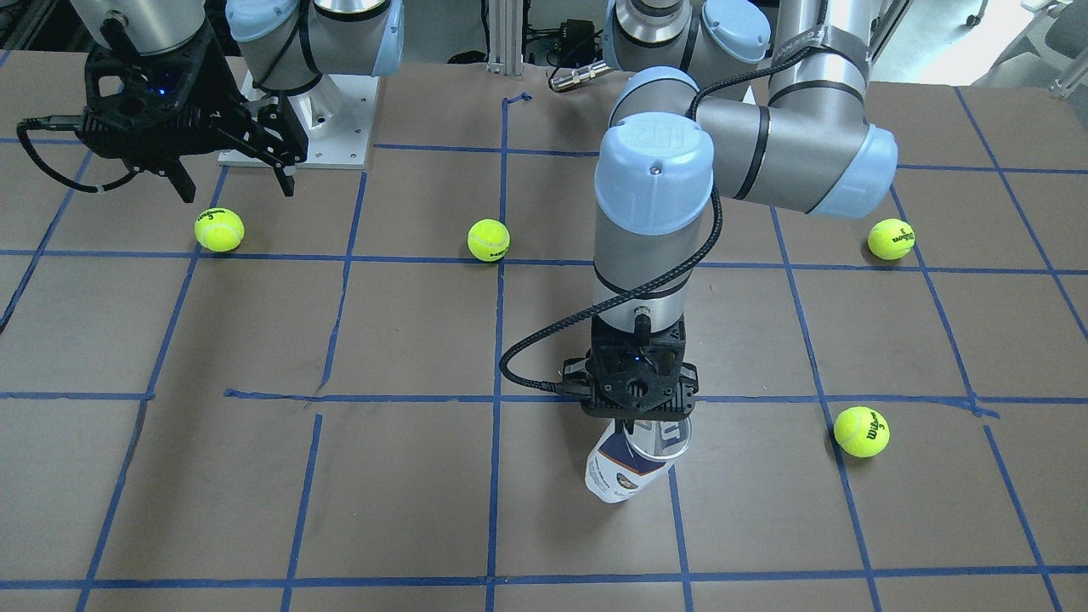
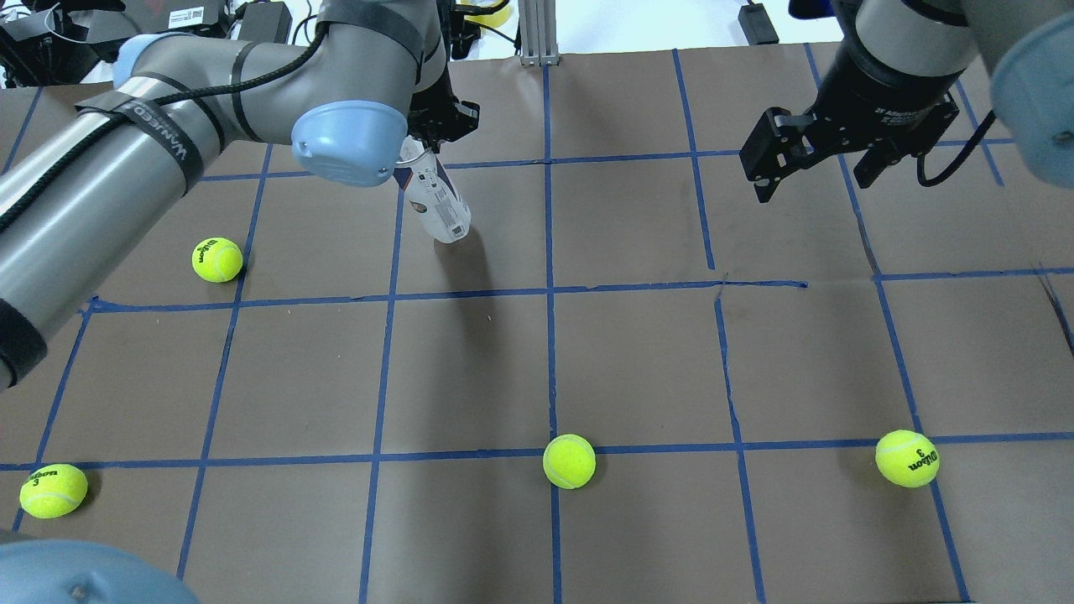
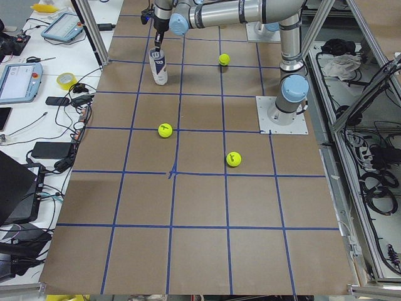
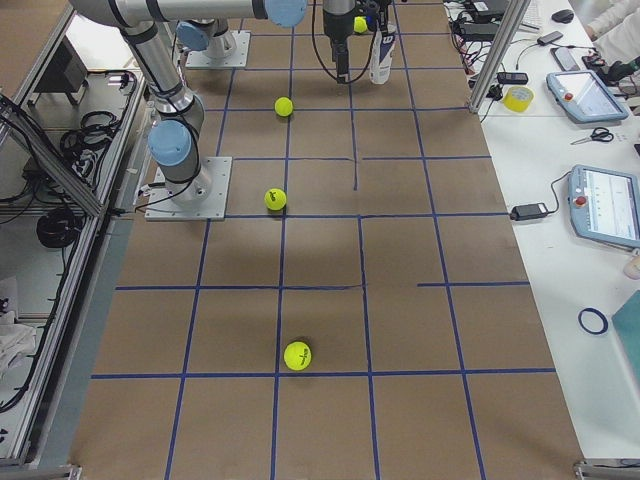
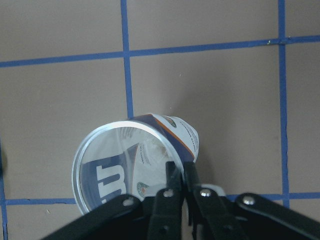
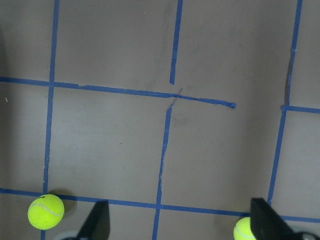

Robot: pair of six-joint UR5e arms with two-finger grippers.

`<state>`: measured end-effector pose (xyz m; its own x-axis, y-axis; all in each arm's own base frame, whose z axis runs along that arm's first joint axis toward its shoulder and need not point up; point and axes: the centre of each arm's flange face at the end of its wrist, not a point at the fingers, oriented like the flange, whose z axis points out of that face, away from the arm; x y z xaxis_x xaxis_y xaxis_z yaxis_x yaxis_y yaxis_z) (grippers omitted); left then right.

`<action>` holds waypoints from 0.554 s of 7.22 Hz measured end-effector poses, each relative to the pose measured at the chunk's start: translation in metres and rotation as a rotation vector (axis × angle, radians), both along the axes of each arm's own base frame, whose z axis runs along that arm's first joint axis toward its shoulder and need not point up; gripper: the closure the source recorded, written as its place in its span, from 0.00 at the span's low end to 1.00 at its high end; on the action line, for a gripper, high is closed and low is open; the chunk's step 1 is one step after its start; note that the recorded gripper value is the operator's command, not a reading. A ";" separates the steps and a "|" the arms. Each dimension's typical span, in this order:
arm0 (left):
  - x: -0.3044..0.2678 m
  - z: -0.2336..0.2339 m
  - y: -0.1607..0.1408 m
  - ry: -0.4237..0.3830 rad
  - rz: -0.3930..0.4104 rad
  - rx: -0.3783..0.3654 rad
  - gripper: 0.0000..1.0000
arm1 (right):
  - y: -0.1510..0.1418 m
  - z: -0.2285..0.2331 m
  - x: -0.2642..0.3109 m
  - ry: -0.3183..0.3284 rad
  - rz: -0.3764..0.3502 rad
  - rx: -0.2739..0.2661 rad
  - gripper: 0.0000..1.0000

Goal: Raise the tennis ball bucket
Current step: 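Lift the rim with the left gripper, tilting the can upright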

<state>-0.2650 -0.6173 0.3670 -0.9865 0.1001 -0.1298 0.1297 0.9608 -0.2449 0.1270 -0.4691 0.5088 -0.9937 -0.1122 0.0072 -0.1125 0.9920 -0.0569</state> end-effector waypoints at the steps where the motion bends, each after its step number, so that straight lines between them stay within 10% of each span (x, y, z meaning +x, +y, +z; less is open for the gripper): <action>1: -0.012 -0.008 0.003 -0.028 -0.021 0.001 1.00 | 0.000 0.000 0.000 0.000 0.000 0.000 0.00; 2: -0.019 -0.013 0.004 -0.042 -0.029 0.003 0.04 | 0.000 0.000 0.000 0.000 0.001 0.000 0.00; 4: -0.023 -0.025 0.006 -0.045 -0.023 0.016 0.00 | 0.000 0.000 0.000 0.000 0.001 0.001 0.00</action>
